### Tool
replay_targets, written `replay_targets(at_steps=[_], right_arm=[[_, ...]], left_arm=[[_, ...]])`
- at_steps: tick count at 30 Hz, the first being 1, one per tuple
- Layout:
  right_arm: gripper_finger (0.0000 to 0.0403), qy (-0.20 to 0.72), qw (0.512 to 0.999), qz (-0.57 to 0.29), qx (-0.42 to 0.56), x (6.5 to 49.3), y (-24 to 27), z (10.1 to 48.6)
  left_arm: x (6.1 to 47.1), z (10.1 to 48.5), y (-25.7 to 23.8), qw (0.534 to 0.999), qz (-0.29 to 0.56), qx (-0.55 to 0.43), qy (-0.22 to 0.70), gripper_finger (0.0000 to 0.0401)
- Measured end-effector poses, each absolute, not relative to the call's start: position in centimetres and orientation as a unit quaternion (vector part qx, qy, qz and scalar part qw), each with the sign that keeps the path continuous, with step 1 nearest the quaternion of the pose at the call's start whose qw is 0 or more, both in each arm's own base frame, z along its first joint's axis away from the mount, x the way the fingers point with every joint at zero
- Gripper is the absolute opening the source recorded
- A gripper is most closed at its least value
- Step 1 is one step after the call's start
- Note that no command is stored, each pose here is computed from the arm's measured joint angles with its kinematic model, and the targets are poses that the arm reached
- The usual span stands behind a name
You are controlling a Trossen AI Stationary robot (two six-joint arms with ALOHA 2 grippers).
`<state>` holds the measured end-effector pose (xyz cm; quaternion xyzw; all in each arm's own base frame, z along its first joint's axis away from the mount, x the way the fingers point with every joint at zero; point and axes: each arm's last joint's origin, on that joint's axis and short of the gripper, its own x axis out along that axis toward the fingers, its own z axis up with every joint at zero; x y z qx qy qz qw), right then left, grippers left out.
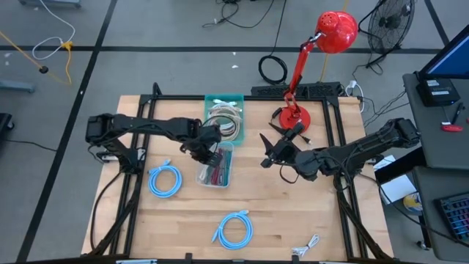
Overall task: Pick & Place USB Port
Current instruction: Put the light brown tied USB cable into the blue bin
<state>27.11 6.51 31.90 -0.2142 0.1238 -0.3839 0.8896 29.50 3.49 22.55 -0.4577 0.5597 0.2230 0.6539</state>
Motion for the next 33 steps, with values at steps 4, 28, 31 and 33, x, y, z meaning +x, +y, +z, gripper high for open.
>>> replay_targets(at_steps=[4, 28, 31, 33], right_arm=[[0.021, 0.124, 0.89, -0.383, -0.215, 27.1, 6.6, 31.9], [0.021, 0.124, 0.888, -0.385, -0.217, 27.1, 6.5, 31.9], [0.021, 0.124, 0.888, -0.385, -0.217, 27.1, 6.5, 31.9], [0.021, 0.125, 0.888, -0.385, -0.217, 27.1, 6.5, 31.9]], left_arm=[[29.4, 22.5, 3.5, 0.649, 0.223, -0.462, 0.562, 0.0003], [28.5, 19.3, 3.6, 0.622, 0.195, -0.504, 0.566, 0.0005], [28.4, 19.3, 3.8, 0.62, 0.196, -0.508, 0.565, 0.0003], [28.4, 19.3, 3.8, 0.621, 0.195, -0.508, 0.565, 0.0006]])
